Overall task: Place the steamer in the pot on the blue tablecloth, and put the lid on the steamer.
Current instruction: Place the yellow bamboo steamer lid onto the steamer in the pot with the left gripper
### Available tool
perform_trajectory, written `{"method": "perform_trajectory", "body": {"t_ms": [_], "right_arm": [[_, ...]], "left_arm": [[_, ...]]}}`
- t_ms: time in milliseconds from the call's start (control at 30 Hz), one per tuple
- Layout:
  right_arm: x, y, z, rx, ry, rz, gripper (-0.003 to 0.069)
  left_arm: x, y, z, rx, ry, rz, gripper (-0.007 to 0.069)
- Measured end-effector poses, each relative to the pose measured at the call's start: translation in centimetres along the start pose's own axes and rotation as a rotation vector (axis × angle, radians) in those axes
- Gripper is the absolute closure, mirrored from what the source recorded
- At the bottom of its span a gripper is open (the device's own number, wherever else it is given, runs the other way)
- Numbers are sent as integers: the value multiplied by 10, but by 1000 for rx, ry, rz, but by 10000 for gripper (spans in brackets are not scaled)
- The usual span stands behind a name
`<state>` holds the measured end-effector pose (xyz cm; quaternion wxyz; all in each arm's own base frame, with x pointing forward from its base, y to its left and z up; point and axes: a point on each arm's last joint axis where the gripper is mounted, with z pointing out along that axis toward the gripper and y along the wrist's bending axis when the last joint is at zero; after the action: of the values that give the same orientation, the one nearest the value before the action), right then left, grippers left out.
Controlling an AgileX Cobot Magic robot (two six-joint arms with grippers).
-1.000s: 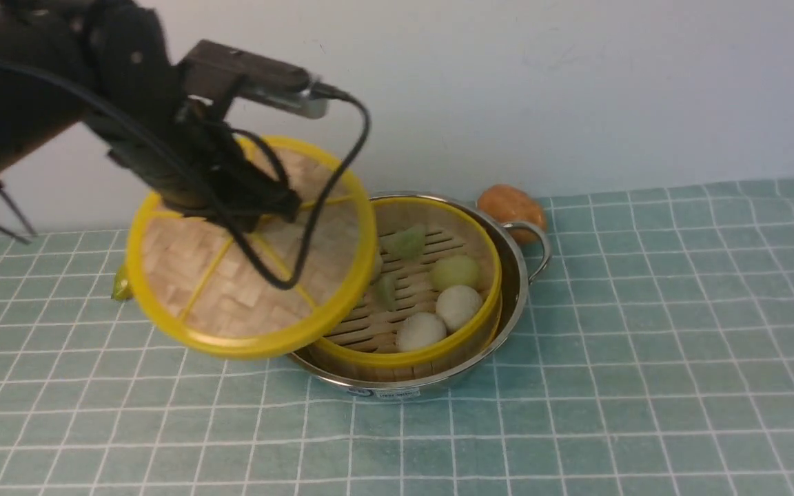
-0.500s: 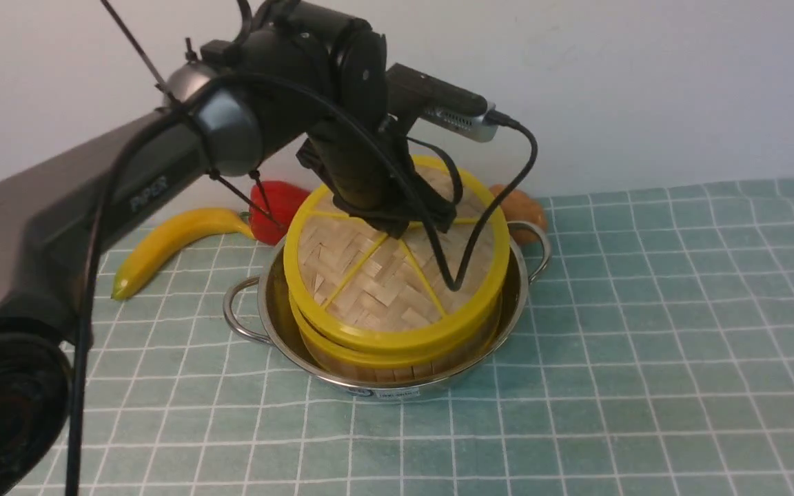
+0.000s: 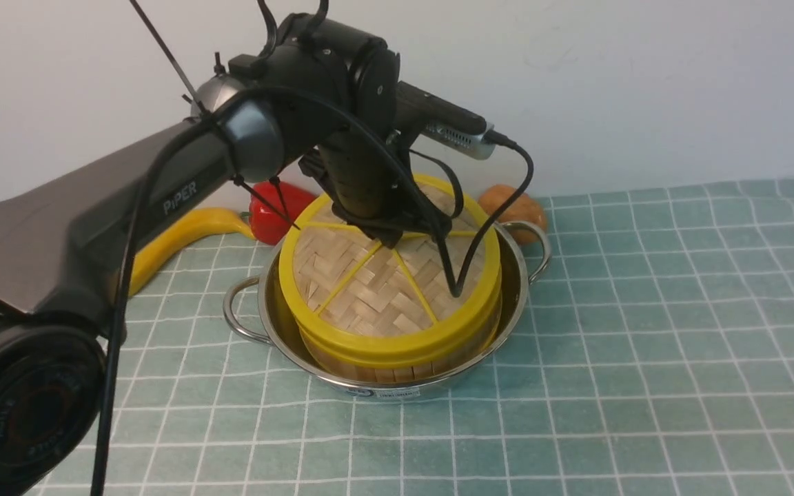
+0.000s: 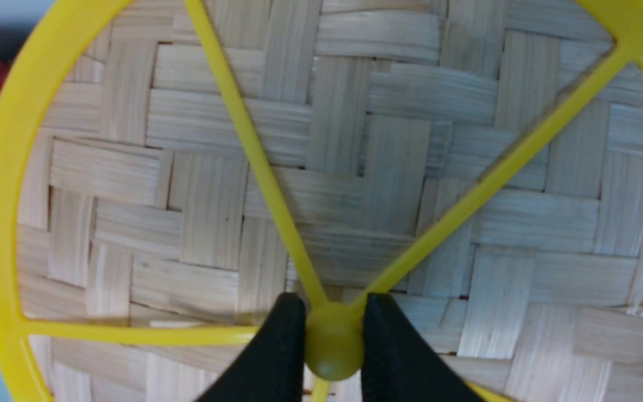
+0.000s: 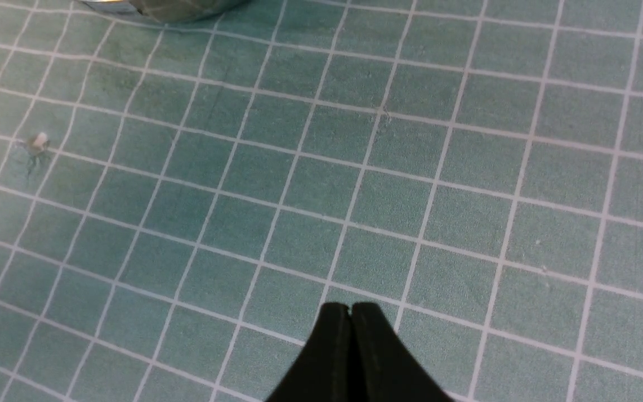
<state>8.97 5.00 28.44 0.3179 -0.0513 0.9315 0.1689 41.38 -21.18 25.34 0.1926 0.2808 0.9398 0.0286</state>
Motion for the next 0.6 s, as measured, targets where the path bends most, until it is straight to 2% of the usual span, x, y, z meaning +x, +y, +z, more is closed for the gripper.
{"method": "perform_trajectory", "body": {"t_ms": [600], "right_arm": [[0,0,0,-1,0,1,667]], "left_arm": [[-1,-2,19,-2,17,8,508]]}}
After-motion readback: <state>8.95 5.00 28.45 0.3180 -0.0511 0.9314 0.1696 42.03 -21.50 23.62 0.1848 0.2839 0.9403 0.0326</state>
